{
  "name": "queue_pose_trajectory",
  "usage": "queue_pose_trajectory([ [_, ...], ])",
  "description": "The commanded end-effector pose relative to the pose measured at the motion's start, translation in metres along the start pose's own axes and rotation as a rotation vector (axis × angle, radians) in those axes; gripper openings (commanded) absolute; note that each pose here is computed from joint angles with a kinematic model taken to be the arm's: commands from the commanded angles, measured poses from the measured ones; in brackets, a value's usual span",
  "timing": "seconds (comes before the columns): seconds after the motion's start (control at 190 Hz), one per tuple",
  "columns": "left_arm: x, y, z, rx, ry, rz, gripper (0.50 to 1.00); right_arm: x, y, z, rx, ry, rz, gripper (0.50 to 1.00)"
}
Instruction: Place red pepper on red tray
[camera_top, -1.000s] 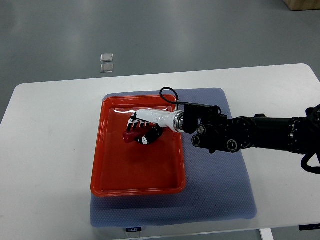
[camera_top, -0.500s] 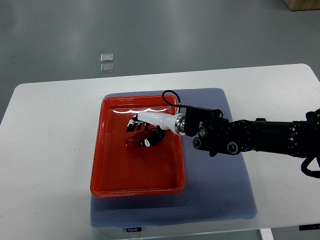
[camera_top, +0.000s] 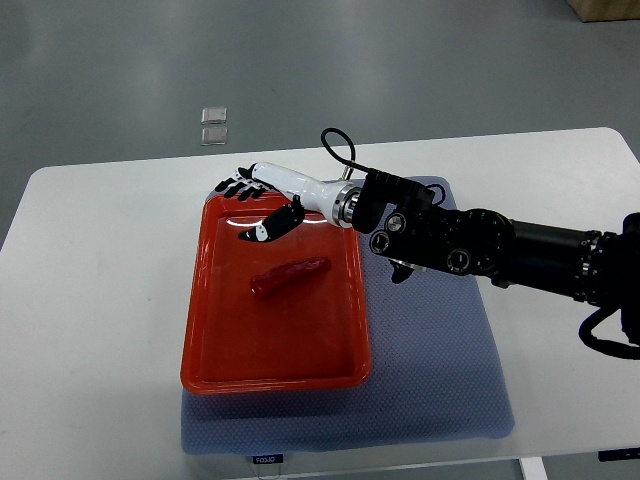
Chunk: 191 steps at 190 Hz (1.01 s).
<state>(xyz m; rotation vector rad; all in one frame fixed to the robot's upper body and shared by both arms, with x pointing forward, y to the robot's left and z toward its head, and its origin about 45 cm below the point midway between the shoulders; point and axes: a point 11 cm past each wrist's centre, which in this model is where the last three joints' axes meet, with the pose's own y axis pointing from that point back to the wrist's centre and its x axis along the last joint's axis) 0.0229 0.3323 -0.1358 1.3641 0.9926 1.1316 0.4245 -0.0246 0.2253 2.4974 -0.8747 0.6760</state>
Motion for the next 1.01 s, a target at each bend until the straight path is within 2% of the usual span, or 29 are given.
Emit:
queue_pose_trajectory([
  [0.0,0.000,0.000,0.000,0.000,0.000,0.000,1.000,0.021,0.007,0.006,0.009,-0.169,0.106,0.789],
  [0.189,0.000,0.000,0.000,0.000,0.000,0.000,1.000,0.073,0.039,0.044,0.052,-0.677,0.414,0.795],
  [0.284,0.000,0.000,0.000,0.000,0.000,0.000,1.000,0.092,0.058,0.065,0.090,-0.913,0.555,0.864],
  [0.368,0.001,0.000,0.000,0.000,0.000,0.006,1.000,0.095,0.075,0.090,0.103,-1.097,0.637,0.901],
  [0.653,0.001,0.000,0.000,0.001,-0.001,0.006,1.000,0.068,0.107,0.134,0.227,-1.449,0.605,0.915],
  [1.0,0.001,0.000,0.000,0.001,-0.001,0.006,1.000,0.059,0.110,0.139,0.256,-1.465,0.558,0.915],
])
